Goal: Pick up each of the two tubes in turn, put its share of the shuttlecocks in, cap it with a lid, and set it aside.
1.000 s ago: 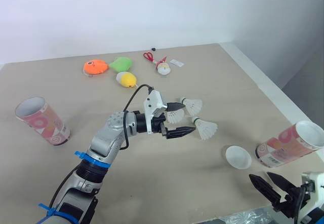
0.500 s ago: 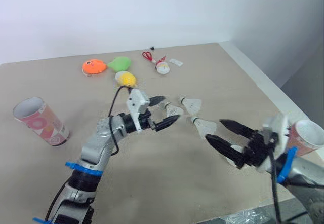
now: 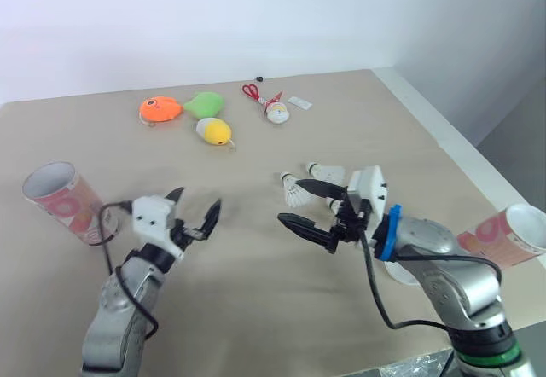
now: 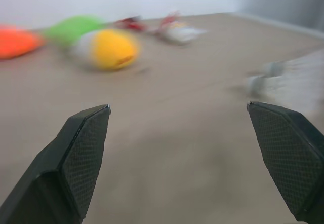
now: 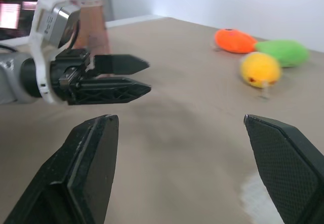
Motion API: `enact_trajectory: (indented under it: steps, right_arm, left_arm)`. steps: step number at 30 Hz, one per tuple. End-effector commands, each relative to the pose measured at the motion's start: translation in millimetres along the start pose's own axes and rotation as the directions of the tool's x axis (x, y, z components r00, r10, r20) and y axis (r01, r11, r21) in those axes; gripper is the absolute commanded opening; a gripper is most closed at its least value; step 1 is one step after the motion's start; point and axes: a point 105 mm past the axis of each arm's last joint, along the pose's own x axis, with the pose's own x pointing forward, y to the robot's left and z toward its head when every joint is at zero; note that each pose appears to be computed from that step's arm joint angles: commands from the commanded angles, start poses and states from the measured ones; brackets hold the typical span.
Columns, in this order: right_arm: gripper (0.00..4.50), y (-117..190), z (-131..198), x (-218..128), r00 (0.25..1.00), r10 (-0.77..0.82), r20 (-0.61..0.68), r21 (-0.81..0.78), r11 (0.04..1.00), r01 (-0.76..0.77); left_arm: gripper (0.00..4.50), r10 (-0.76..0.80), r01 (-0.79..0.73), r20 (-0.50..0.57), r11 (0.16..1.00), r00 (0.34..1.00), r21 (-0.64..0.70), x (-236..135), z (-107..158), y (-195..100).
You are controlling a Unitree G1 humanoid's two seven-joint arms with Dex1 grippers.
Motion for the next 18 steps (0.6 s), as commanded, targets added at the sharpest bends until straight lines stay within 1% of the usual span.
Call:
enact_trajectory:
  steps: [1,3,5,10,15,18]
  right_arm:
    - [4.23,3.2,8.4,7.8,0.998,0.057,0.037,-0.045,0.997,-0.056]
    - [4.23,3.3,9.6,11.0,0.996,0.083,0.04,-0.048,0.996,-0.081]
    - [4.23,3.1,11.9,14.8,0.993,0.111,0.043,-0.052,0.993,-0.109]
    - [4.23,4.2,12.5,22.8,0.986,0.161,0.042,-0.044,0.986,-0.159]
    - [4.23,8.9,12.4,31.8,0.977,0.209,0.049,-0.03,0.978,-0.207]
    - [4.23,10.4,11.3,37.0,0.971,0.233,0.047,-0.027,0.972,-0.231]
  left_arm:
    - [4.5,0.137,-0.143,0.091,0.988,0.986,0.061,-15.4,19.3,17.7]
    - [4.5,0.226,-0.231,0.097,0.971,0.969,0.052,-26.5,17.6,28.6]
    - [4.5,0.336,-0.34,0.093,0.94,0.937,0.032,-39.6,13.0,41.9]
    - [4.5,0.505,-0.505,0.089,0.863,0.859,-0.017,-53.2,6.9,69.6]
    - [4.5,0.542,-0.545,0.094,0.838,0.835,0.009,-46.0,7.2,88.7]
    - [4.5,0.546,-0.55,0.089,0.835,0.833,0.016,-40.4,4.6,96.7]
